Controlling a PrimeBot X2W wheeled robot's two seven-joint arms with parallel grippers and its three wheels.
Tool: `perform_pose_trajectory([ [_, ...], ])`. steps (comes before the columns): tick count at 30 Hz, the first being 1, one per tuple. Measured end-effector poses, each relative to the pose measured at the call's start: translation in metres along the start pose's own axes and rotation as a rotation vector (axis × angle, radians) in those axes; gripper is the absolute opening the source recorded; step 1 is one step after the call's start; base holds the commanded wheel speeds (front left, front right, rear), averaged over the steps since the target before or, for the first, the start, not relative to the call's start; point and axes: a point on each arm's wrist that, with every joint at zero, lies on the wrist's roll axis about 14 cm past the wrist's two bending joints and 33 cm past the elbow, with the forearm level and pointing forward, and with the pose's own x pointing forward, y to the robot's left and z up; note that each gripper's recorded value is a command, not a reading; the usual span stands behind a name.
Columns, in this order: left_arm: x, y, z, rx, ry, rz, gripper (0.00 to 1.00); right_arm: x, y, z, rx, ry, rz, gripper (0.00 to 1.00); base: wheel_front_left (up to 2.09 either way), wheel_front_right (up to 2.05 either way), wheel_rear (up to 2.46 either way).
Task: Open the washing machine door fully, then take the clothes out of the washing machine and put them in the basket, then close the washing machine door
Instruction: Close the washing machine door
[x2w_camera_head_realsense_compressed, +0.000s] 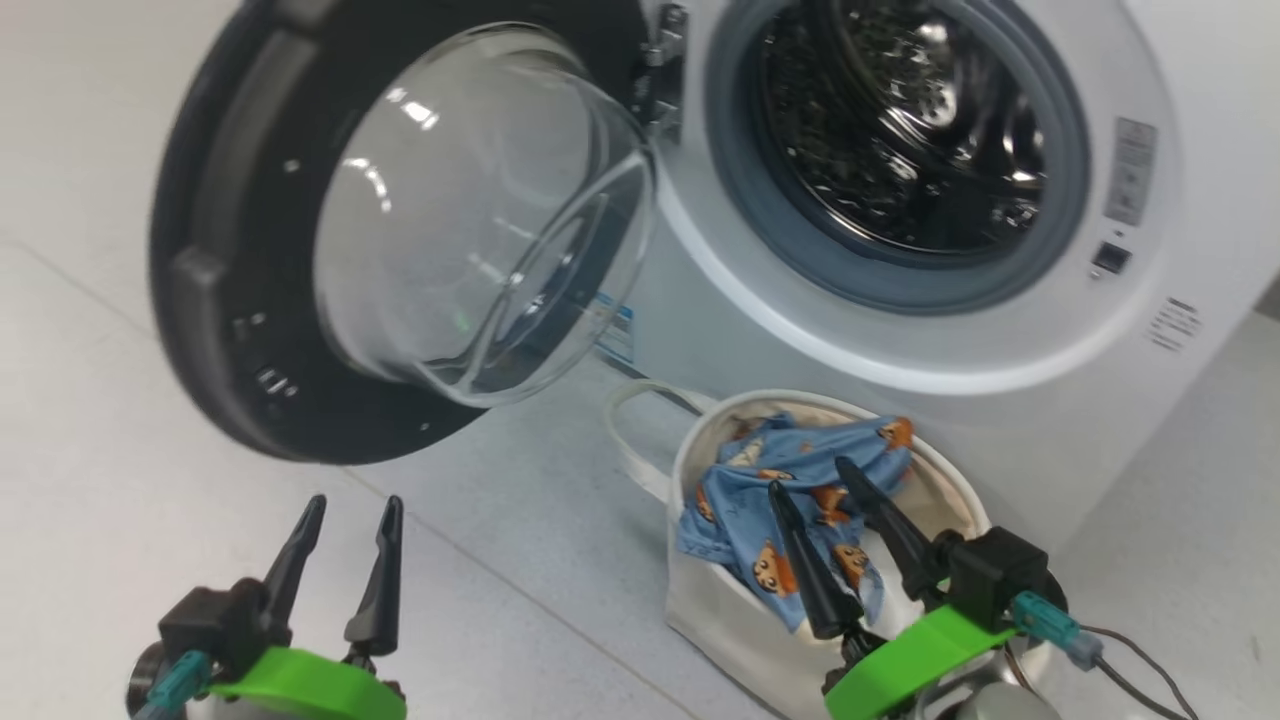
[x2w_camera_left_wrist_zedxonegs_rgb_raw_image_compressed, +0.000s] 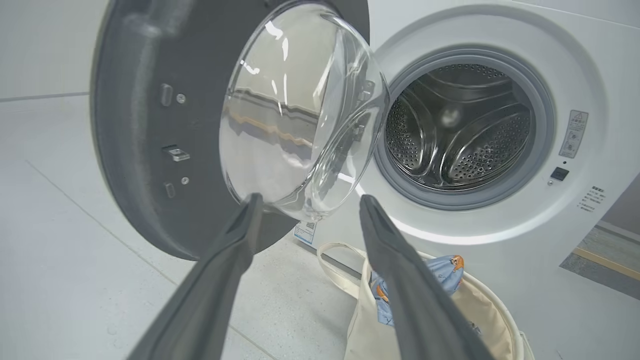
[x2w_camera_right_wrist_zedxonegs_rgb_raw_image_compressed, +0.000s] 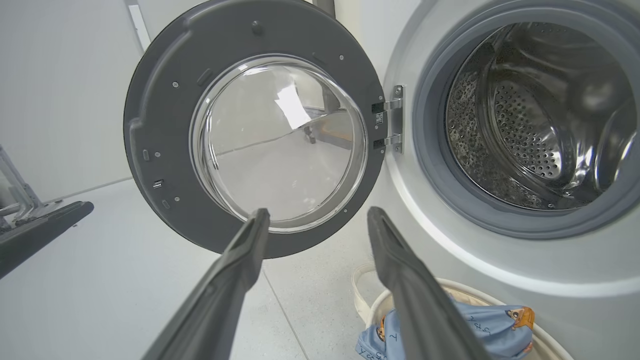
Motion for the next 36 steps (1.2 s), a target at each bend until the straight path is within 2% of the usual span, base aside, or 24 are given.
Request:
perform_pose_trajectory([
  [6,-0.022,0.03,0.004,0.007,-0.01,0.109,1.0,0.016,0.022,-0.004,0.016,0.009,0.089,1.0,0.0,0.0,0.0],
  [16,-0.025,0.034,0.007,0.001,-0.014,0.138,1.0,0.029,0.027,-0.009,0.042,0.015,0.129,1.0,0.0,0.0,0.0],
  [21,-0.023,0.034,0.011,-0.041,-0.028,0.136,1.0,0.03,0.025,-0.007,0.04,0.007,0.125,1.0,0.0,0.0,0.0],
  [22,-0.022,0.035,0.015,-0.071,-0.04,0.138,0.24,0.03,0.024,-0.007,0.042,0.006,0.123,1.0,0.0,0.0,0.0],
  [23,-0.02,0.037,0.019,-0.104,-0.045,0.142,0.0,0.03,0.023,-0.006,0.042,0.004,0.121,1.0,0.0,0.0,0.0],
  [28,-0.004,0.06,0.05,-0.237,-0.101,0.182,0.0,0.029,0.019,-0.008,0.046,0.008,0.109,1.0,0.0,0.0,0.0],
  [36,0.044,0.141,0.122,-0.524,-0.175,0.326,0.0,0.022,0.006,-0.015,0.055,0.023,0.071,1.0,0.0,0.0,0.0],
])
